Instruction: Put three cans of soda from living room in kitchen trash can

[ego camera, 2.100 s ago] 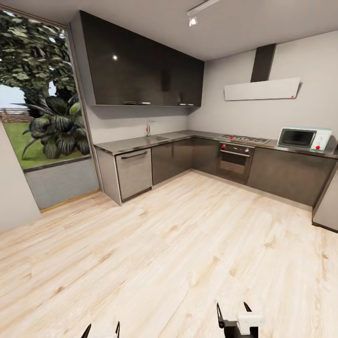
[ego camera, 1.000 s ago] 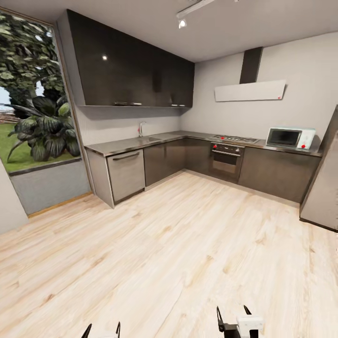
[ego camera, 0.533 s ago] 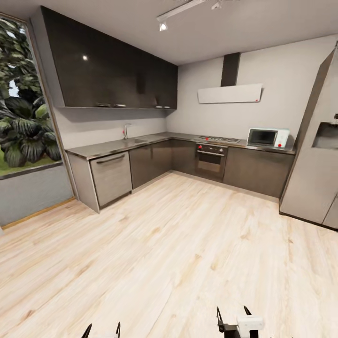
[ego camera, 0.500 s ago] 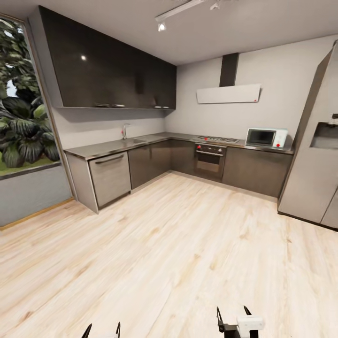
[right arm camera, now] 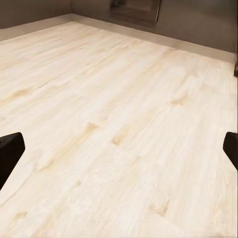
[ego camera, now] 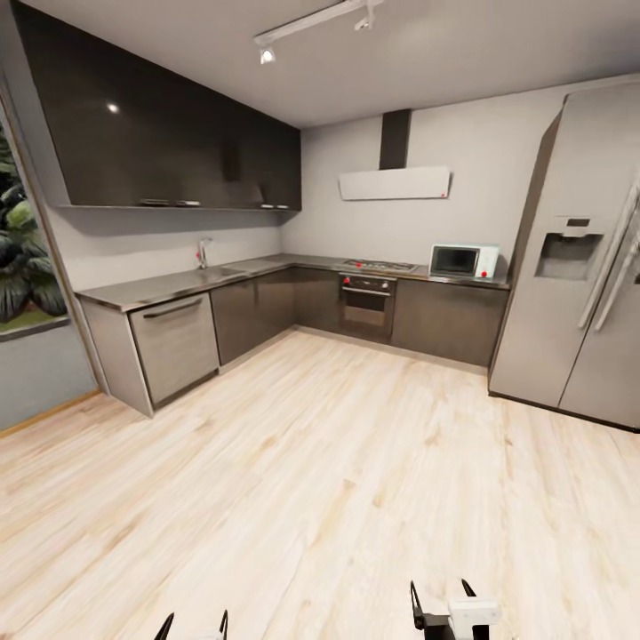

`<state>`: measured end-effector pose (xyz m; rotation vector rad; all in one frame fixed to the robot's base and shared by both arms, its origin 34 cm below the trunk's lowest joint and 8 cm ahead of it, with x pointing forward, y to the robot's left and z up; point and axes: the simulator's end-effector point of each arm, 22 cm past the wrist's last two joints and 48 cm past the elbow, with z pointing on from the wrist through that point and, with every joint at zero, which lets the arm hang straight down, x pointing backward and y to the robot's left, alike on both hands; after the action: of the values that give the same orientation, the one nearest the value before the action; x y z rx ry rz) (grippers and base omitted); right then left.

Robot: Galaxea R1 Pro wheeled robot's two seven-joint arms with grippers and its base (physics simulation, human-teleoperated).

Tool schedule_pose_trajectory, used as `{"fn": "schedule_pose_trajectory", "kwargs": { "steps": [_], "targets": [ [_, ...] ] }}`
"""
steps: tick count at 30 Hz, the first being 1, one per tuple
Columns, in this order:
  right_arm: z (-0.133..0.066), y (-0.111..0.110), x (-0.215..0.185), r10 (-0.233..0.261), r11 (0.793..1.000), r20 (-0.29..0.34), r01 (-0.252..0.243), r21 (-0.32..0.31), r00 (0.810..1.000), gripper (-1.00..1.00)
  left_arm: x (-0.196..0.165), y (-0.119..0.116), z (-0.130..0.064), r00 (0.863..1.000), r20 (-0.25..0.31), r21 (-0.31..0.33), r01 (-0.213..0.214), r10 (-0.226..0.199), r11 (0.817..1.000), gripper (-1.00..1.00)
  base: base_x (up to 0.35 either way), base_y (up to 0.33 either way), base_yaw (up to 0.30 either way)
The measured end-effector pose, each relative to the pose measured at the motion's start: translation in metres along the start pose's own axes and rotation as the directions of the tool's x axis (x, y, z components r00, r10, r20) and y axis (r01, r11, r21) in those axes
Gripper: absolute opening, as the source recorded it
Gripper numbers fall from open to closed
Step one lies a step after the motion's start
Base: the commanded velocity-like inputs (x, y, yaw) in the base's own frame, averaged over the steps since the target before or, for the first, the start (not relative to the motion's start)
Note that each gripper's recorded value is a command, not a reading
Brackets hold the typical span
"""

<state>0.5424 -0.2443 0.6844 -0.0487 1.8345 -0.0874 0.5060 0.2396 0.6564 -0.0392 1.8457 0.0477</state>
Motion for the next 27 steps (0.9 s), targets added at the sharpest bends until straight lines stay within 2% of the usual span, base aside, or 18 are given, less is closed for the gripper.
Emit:
{"fn": "schedule_pose_trajectory", "kwargs": {
  "steps": [7, 27],
  "targets": [
    [0.0, -0.0001, -0.0015, 0.0, 1.0, 0.003, 0.0, 0.0, 1.0, 1.0, -0.0017, 0.0, 0.0003, 1.0, 0.004, 0.0, 0.0, 0.0, 1.0, 1.0, 0.0, 0.0, -0.162],
    [0.001, 0.0072, -0.0039, 0.014, 1.0, 0.006, -0.014, -0.003, 1.0, 1.0, 0.0017, -0.0005, -0.0007, 1.0, -0.004, 0.0, 0.001, -0.001, 1.0, 1.0, 0.0, 0.0, -0.021]
  ]
}}
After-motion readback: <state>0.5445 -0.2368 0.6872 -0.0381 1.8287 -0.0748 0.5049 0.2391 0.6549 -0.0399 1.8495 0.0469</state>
